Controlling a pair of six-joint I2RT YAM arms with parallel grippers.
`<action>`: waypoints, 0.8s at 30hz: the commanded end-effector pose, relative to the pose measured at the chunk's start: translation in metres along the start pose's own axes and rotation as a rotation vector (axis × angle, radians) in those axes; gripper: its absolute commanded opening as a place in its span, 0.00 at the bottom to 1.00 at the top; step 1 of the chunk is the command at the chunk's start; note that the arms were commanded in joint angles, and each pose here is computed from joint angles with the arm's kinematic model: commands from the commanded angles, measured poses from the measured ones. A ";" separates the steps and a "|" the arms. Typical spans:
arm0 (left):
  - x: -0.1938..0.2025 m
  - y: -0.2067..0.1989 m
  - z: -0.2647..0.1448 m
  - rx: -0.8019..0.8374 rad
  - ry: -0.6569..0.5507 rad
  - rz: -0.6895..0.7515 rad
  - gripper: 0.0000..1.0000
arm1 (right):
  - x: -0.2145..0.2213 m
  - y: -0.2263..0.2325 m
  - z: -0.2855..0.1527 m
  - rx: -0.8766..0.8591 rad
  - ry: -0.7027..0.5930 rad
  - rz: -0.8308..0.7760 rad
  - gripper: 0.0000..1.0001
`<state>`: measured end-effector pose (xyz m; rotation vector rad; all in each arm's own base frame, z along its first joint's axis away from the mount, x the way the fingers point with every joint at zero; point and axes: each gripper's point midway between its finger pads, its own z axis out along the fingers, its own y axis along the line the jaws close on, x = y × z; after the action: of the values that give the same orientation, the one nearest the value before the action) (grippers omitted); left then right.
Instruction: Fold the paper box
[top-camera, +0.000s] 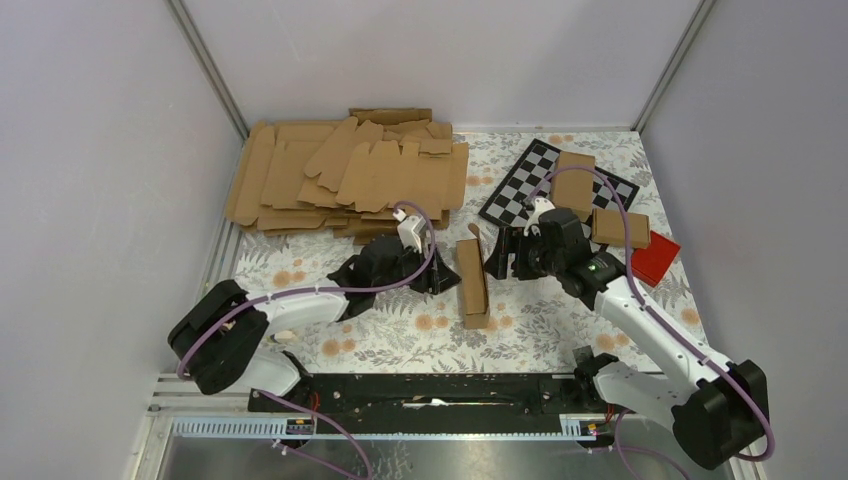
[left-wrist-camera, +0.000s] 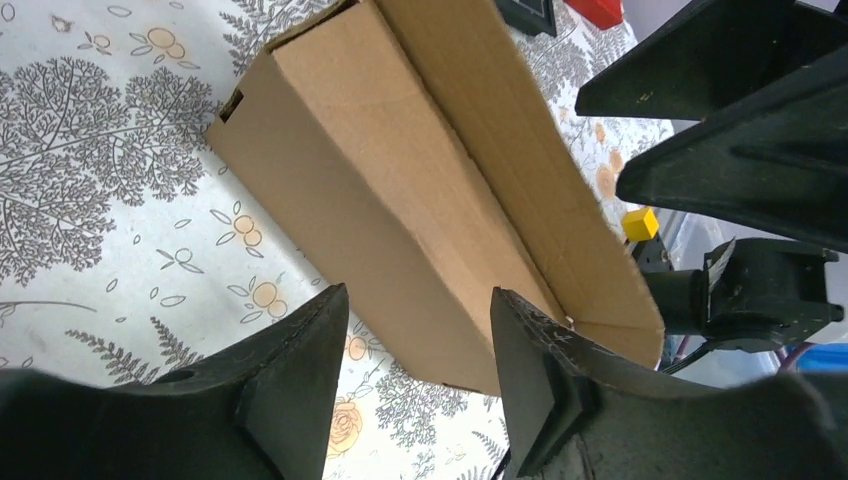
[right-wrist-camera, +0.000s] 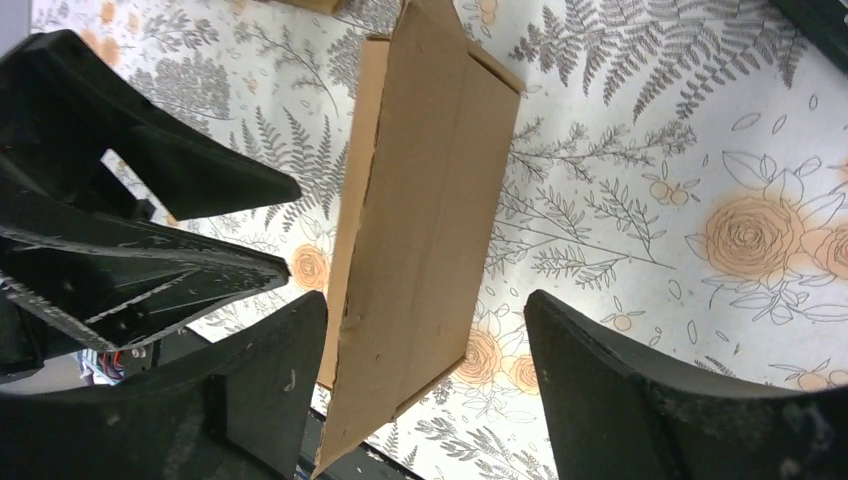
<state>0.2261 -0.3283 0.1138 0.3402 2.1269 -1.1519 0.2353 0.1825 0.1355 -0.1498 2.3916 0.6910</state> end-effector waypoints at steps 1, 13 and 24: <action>-0.037 -0.027 0.004 0.095 -0.091 0.022 0.58 | -0.011 0.017 -0.010 -0.051 -0.005 -0.006 0.82; -0.015 0.002 0.039 0.030 0.034 -0.001 0.45 | 0.003 0.023 -0.005 -0.095 0.069 -0.003 0.81; 0.003 0.012 0.042 -0.002 0.082 -0.026 0.42 | 0.025 0.031 0.005 -0.088 0.146 0.001 0.85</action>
<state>0.2519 -0.3552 0.0984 0.3498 2.1726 -1.1860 0.2151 0.2048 0.1277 -0.2260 2.4974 0.8127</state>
